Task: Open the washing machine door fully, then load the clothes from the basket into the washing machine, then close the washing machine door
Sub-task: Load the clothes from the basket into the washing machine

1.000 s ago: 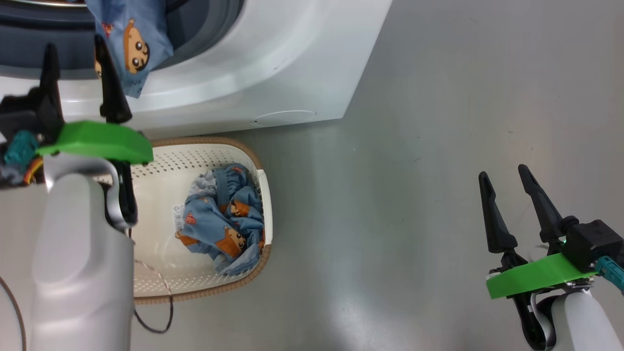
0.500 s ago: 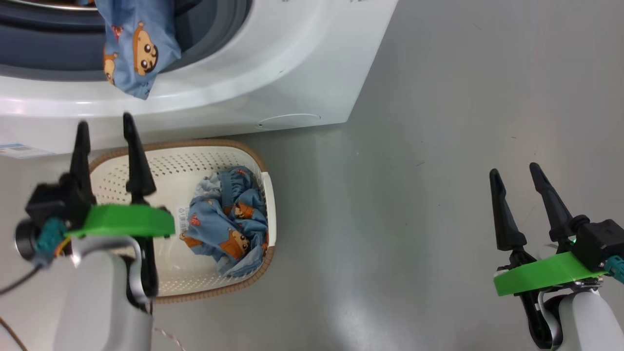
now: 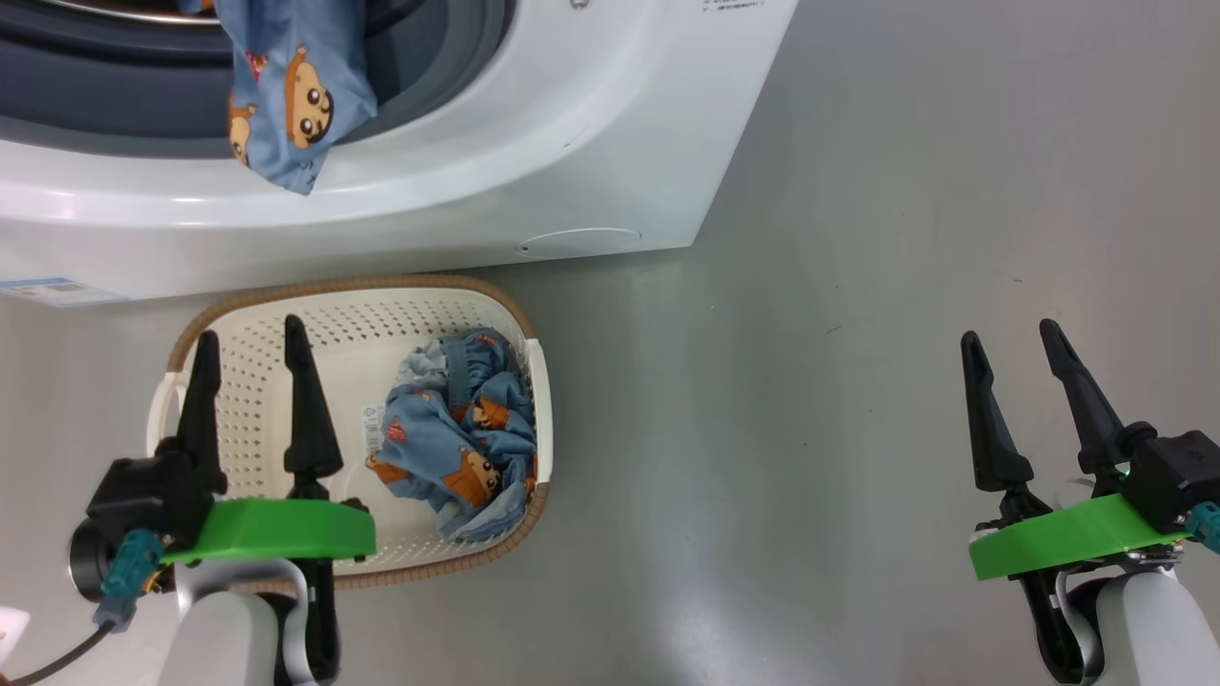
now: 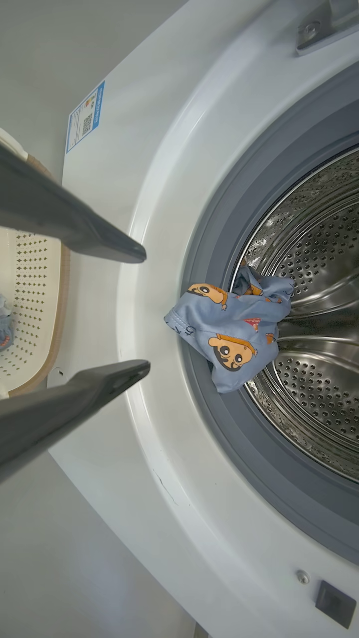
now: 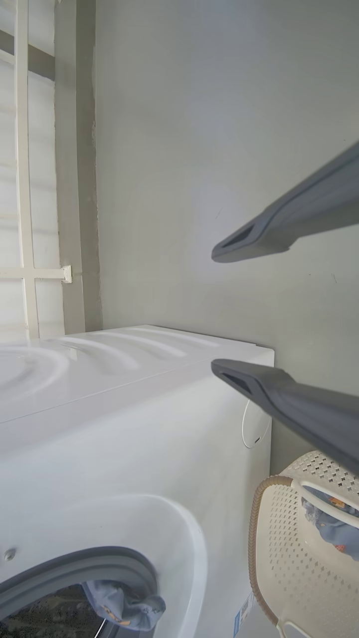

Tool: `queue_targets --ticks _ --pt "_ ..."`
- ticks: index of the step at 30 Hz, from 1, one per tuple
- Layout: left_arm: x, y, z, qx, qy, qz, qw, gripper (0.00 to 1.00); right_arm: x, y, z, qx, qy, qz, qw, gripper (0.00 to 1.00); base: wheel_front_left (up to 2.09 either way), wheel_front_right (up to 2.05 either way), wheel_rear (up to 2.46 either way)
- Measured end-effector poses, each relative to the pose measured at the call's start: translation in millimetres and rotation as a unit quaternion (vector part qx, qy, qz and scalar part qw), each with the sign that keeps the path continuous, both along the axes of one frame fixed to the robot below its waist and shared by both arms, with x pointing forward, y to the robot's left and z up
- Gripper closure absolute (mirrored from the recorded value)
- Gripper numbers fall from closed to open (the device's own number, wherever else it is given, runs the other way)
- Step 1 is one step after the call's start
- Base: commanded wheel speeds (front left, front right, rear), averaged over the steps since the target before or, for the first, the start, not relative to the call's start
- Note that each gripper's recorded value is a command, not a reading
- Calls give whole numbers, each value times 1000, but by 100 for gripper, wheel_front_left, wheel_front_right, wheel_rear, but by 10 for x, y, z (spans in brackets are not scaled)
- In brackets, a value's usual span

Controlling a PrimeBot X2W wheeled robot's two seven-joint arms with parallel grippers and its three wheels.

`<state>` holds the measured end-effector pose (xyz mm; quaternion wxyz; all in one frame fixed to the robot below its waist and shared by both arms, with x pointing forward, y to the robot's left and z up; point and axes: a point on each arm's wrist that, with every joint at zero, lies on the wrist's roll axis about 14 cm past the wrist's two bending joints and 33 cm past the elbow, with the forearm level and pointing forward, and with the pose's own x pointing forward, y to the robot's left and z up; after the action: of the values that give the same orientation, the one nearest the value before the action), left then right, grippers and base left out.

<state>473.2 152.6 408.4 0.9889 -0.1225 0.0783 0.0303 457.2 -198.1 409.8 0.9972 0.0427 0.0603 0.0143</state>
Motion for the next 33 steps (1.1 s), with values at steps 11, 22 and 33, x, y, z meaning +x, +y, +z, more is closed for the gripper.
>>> queue_targets --ticks 11,22,33 --pt "-88 30 105 1 -2 2 1000 0 16 32 32 1 -5 5 1000 0 0 0 0" --pt "-41 68 166 9 -7 4 1000 0 -6 -7 21 -1 -2 0 1000 0 0 0 0" --pt "106 -4 37 13 14 -12 1000 0 -56 -74 -19 -3 6 -11 1000 0 0 0 0"
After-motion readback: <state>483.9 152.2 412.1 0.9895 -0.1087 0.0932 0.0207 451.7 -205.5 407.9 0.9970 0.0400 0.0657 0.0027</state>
